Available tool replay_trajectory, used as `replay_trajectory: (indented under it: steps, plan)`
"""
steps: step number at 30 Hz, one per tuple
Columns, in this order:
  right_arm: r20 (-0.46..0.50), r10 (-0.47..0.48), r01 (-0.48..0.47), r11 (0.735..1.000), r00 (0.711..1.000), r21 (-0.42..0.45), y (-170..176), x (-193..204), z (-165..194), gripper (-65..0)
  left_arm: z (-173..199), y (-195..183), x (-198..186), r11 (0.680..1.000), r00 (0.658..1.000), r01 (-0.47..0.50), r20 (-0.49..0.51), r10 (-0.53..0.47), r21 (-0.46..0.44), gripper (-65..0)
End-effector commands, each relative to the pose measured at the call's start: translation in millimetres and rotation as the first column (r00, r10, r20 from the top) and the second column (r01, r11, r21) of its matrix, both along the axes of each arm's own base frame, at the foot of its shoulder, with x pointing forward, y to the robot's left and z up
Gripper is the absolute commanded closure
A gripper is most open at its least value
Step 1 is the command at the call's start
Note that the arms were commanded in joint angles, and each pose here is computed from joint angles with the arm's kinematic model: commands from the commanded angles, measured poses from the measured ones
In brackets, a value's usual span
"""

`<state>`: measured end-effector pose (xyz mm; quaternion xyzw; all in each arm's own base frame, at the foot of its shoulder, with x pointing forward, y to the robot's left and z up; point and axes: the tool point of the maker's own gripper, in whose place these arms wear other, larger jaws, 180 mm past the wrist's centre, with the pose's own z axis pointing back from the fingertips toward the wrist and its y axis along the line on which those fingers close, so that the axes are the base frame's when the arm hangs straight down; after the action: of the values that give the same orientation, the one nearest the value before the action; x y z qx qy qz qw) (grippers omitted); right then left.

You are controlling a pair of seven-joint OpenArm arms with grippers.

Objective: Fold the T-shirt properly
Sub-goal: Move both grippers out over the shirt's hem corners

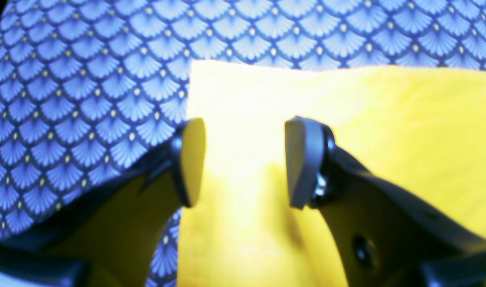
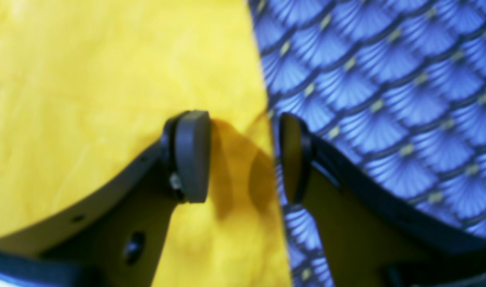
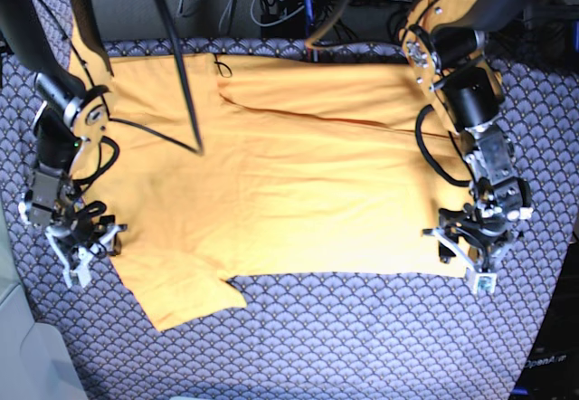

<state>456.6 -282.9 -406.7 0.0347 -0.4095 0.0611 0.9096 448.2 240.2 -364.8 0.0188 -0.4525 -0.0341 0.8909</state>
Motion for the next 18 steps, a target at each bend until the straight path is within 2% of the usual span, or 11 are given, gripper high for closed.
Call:
replay_trajectory:
  steps: [1, 9, 18]
  plan:
    - [0.074, -0.014, 0.014, 1.0, 0.997, 0.005, -6, 18, 24, -29.1, 25, 3, 15, 1.0, 0.997, -0.001, 0.074, 0.0, 0.003, -31.2]
    - [0.093, -0.011, 0.01, 1.0, 0.996, 0.015, -3, 19, 24, -29.1, 23, 3, 13, 1.0, 0.998, -0.002, 0.069, 0.001, 0.007, -31.2]
    - [0.046, -0.014, 0.012, 0.999, 0.999, 0.048, -2, 8, 6, -28.8, 9, 3, 3, 1.0, 0.999, 0.0, 0.039, 0.0, 0.006, -31.2]
